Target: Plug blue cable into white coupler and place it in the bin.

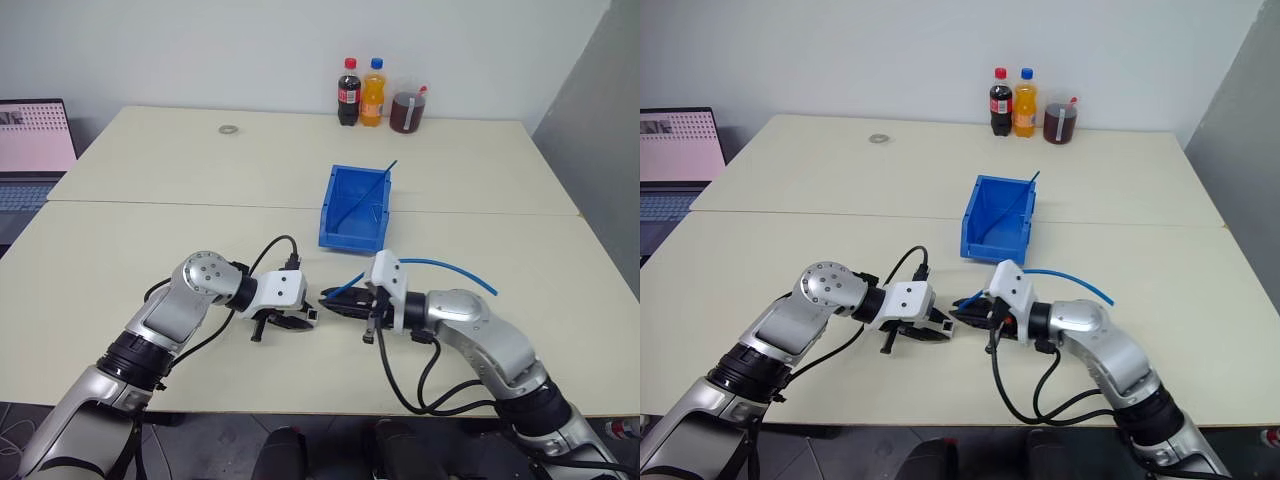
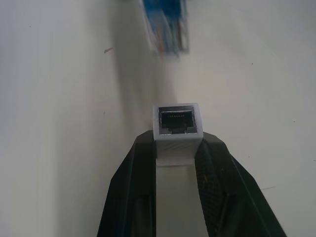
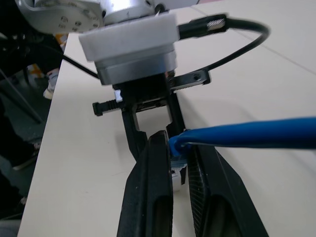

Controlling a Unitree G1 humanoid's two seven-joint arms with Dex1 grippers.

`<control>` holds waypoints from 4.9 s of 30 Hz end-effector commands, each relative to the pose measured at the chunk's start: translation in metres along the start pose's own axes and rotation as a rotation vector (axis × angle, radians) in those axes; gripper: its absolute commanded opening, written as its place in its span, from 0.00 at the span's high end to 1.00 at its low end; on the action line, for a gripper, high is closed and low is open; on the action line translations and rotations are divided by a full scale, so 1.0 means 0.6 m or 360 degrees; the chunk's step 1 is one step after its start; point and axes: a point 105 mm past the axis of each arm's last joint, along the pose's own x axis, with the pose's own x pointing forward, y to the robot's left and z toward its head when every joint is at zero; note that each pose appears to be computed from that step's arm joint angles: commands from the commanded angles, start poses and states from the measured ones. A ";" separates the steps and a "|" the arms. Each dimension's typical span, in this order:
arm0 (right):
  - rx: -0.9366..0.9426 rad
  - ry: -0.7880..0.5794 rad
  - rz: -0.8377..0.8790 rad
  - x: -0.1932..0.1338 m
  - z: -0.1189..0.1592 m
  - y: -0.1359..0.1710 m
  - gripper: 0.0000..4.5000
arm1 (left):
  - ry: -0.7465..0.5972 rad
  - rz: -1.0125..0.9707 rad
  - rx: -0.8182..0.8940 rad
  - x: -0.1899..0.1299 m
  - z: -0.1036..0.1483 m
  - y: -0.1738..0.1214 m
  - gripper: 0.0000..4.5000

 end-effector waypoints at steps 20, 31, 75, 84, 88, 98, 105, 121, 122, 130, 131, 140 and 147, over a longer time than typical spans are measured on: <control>-0.0243 0.0080 0.0032 0.025 -0.009 -0.002 0.97 | -0.0010 -0.0048 -0.0122 0.018 -0.009 -0.013 0.83; -0.0289 0.0152 0.0053 0.024 -0.016 -0.002 0.97 | -0.0015 -0.0024 -0.0195 0.023 -0.008 -0.007 0.83; -0.0110 0.0297 0.0384 0.048 -0.054 0.026 0.97 | -0.0052 0.0014 -0.0203 0.035 0.001 -0.006 0.83; -0.0144 0.0405 0.0506 0.056 -0.074 0.049 0.97 | -0.0056 0.0005 -0.0223 0.036 0.001 -0.015 0.83; -0.0123 0.0448 0.0567 0.060 -0.082 0.059 0.97 | -0.0056 -0.0001 -0.0226 0.038 0.002 -0.016 0.83; -0.0059 0.0516 0.0604 0.072 -0.099 0.068 0.97 | -0.0056 -0.0012 -0.0227 0.041 0.002 -0.019 0.83; 0.0023 0.0517 0.0586 0.076 -0.113 0.070 0.97 | -0.0058 -0.0007 -0.0232 0.043 0.000 -0.021 0.83; 0.0041 0.0620 0.0562 0.036 -0.144 0.061 0.97 | -0.0052 0.0021 -0.0247 0.039 -0.006 -0.020 0.83; 0.0042 0.0618 0.0560 0.037 -0.144 0.061 0.97 | -0.0052 0.0021 -0.0248 0.039 -0.006 -0.021 0.83; -0.0064 0.0456 0.0391 0.054 -0.101 0.024 0.97 | -0.0101 0.0144 -0.0279 0.040 -0.007 -0.007 0.83; -0.0084 0.0442 0.0368 0.053 -0.096 0.019 0.97 | -0.0107 0.0153 -0.0288 0.039 -0.008 -0.007 0.76; -0.0083 0.0255 0.0192 0.037 -0.044 -0.009 0.97 | -0.0125 0.0249 -0.0407 -0.007 -0.032 -0.029 0.32; 0.0055 0.0016 -0.0009 0.007 0.029 -0.044 0.97 | -0.0271 0.0482 -0.0643 -0.085 -0.029 -0.028 0.00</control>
